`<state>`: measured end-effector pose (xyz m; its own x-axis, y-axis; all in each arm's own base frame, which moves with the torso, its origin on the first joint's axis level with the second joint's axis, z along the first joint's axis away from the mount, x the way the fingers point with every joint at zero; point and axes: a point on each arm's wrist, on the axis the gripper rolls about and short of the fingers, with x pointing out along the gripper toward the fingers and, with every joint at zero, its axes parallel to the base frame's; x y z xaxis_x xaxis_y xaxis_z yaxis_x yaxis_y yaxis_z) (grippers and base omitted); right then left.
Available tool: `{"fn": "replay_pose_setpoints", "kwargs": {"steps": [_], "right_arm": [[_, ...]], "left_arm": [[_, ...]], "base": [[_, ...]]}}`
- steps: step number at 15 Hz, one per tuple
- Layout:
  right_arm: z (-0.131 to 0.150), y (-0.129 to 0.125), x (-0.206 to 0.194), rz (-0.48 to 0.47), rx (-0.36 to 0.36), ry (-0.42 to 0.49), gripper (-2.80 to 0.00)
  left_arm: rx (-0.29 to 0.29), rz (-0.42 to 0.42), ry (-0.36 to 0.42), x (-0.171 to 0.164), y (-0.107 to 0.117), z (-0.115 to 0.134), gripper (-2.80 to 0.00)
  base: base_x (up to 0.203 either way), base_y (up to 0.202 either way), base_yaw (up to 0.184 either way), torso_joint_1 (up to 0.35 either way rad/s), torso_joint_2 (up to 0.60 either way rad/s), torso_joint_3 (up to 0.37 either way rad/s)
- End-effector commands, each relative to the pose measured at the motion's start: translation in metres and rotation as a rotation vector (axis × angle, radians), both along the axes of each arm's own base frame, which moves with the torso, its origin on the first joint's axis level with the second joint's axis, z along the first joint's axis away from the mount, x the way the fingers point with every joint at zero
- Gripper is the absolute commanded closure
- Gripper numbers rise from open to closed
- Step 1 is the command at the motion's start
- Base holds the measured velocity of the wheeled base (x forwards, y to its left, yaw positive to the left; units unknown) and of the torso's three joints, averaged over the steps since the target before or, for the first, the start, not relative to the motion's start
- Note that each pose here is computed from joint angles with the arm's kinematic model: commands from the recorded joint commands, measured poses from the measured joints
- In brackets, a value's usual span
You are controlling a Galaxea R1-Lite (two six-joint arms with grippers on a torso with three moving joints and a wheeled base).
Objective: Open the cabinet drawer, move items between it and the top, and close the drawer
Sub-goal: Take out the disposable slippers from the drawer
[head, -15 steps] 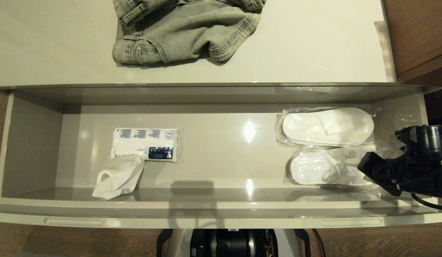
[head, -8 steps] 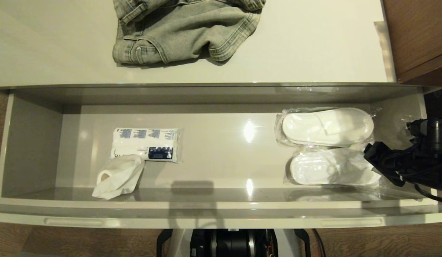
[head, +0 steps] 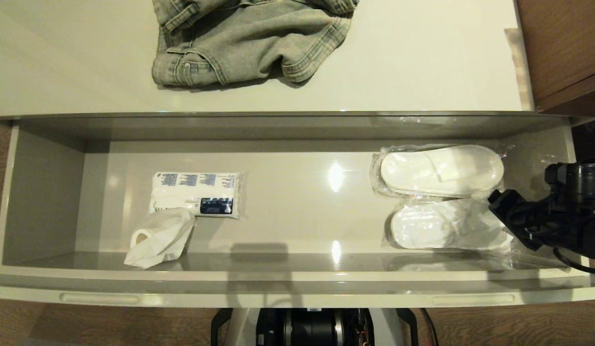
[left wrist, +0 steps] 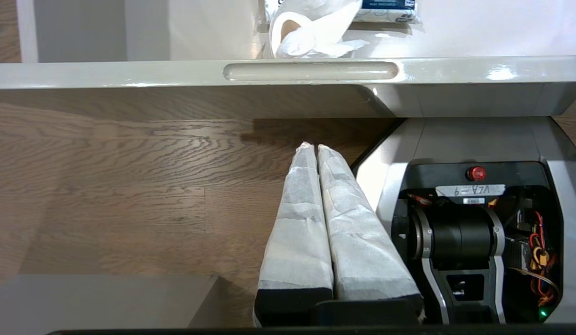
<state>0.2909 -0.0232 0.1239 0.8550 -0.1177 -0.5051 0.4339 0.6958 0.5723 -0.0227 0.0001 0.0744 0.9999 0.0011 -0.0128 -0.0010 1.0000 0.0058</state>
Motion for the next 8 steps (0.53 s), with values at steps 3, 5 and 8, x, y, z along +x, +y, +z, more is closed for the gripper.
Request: {"fn": "replay_pose_setpoints", "kwargs": {"steps": [3,5,8], "right_arm": [[-0.011,-0.007,0.003,-0.029,0.032,0.016,-2.80],[-0.016,-0.010,0.008,-0.042,0.035,0.028,-2.80],[-0.018,-0.013,0.009,-0.049,0.036,0.026,-2.80]], "left_arm": [[0.000,0.000,0.000,0.000,0.000,0.000,0.00],[0.000,0.000,0.000,0.000,0.000,0.000,0.00],[0.000,0.000,0.001,0.000,0.000,0.000,0.00]], "base": [[0.000,0.000,0.000,0.000,0.00,0.000],[0.000,0.000,0.000,0.000,0.00,0.000],[0.000,0.000,0.000,0.000,0.00,0.000]]}}
